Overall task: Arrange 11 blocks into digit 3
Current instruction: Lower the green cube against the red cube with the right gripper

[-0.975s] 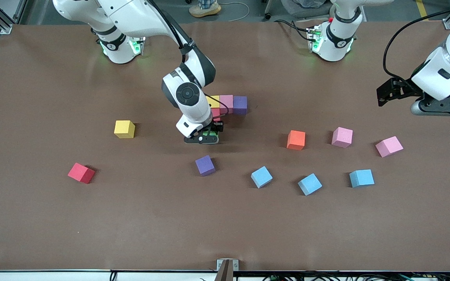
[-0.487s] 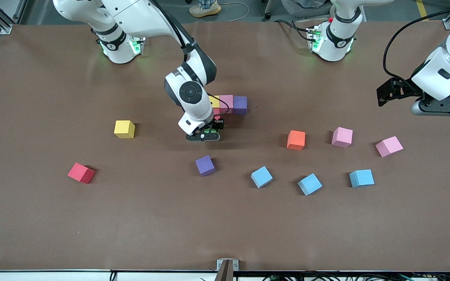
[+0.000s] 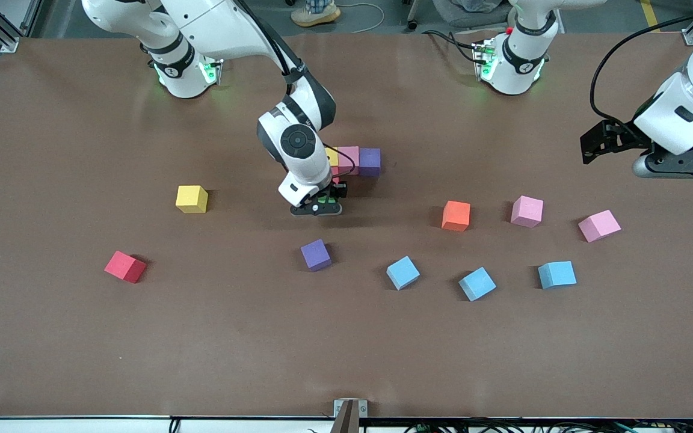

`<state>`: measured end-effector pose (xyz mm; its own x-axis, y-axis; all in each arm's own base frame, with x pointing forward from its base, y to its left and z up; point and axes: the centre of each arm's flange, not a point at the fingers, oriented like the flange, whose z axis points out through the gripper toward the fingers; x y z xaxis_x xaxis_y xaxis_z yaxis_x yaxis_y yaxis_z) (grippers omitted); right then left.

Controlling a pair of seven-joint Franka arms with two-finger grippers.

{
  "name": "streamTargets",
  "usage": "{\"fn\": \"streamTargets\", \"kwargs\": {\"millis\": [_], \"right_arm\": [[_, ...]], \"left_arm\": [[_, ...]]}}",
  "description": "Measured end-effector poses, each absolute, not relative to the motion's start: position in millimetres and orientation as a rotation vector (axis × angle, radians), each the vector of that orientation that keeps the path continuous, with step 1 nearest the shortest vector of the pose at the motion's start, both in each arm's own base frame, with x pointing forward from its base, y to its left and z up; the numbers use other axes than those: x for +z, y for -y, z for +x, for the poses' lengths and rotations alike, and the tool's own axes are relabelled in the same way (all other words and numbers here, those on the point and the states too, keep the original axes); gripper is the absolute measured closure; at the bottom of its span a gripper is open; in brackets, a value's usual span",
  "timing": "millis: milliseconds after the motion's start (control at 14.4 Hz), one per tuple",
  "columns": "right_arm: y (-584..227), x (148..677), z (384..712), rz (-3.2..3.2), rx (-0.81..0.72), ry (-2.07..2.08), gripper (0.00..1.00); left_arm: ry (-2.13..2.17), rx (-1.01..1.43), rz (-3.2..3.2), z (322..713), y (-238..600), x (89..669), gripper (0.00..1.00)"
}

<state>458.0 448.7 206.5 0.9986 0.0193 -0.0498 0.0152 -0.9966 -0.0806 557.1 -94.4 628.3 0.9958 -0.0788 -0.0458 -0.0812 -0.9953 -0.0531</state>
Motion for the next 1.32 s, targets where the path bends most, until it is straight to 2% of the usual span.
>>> {"fn": "streamTargets", "kwargs": {"millis": [1323], "right_arm": [[-451.7, 205.9, 454.9, -3.069, 0.067, 0.045, 0.40]], "left_arm": [[-0.122, 0.067, -3.084, 557.2, 93.8, 628.3, 0.00]]}}
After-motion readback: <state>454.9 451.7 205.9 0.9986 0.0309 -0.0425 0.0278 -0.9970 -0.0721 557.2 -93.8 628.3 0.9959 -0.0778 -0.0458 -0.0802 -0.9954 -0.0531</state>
